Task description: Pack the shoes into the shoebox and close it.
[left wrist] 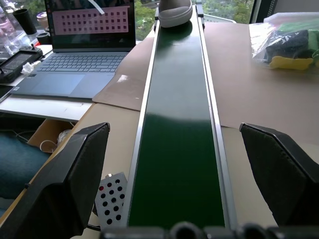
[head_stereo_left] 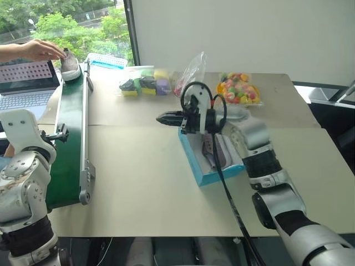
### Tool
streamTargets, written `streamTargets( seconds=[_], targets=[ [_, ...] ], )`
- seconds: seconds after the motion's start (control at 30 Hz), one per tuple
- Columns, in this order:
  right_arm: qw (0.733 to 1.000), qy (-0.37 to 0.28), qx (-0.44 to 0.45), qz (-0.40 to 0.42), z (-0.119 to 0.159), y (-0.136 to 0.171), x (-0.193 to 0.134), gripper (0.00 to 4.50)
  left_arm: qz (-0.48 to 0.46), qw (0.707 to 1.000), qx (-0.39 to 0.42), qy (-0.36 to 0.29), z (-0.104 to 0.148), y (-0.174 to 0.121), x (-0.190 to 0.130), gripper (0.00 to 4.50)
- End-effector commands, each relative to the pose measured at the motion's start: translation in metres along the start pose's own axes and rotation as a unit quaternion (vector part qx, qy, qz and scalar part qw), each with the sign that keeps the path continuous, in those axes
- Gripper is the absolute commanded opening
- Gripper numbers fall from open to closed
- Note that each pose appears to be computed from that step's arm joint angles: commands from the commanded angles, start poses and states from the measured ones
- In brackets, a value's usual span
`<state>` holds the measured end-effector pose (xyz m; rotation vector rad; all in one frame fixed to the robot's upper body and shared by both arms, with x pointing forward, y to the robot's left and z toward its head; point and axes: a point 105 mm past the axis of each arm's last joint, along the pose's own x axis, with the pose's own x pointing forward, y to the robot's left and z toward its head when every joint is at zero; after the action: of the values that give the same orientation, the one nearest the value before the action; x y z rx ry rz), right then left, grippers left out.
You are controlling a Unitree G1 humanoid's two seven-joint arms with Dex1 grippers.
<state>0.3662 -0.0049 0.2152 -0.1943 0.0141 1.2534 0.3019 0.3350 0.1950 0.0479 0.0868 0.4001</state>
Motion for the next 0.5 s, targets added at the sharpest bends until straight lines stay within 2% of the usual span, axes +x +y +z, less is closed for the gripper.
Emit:
streamTargets(
  seconds=[0.03,0.5],
  targets=[
    [0.999,-0.014,-0.028,-0.013,0.009,-0.004,-0.002,0.55,0.008,1.0,0.007,-0.016,0.005,0.003,0.001,4.5],
    [0.999,-0.01,-0.028,-0.041,0.002,-0.004,-0.006,0.55,0.025,1.0,0.019,-0.002,-0.01,0.019,0.021,4.5]
  ],
)
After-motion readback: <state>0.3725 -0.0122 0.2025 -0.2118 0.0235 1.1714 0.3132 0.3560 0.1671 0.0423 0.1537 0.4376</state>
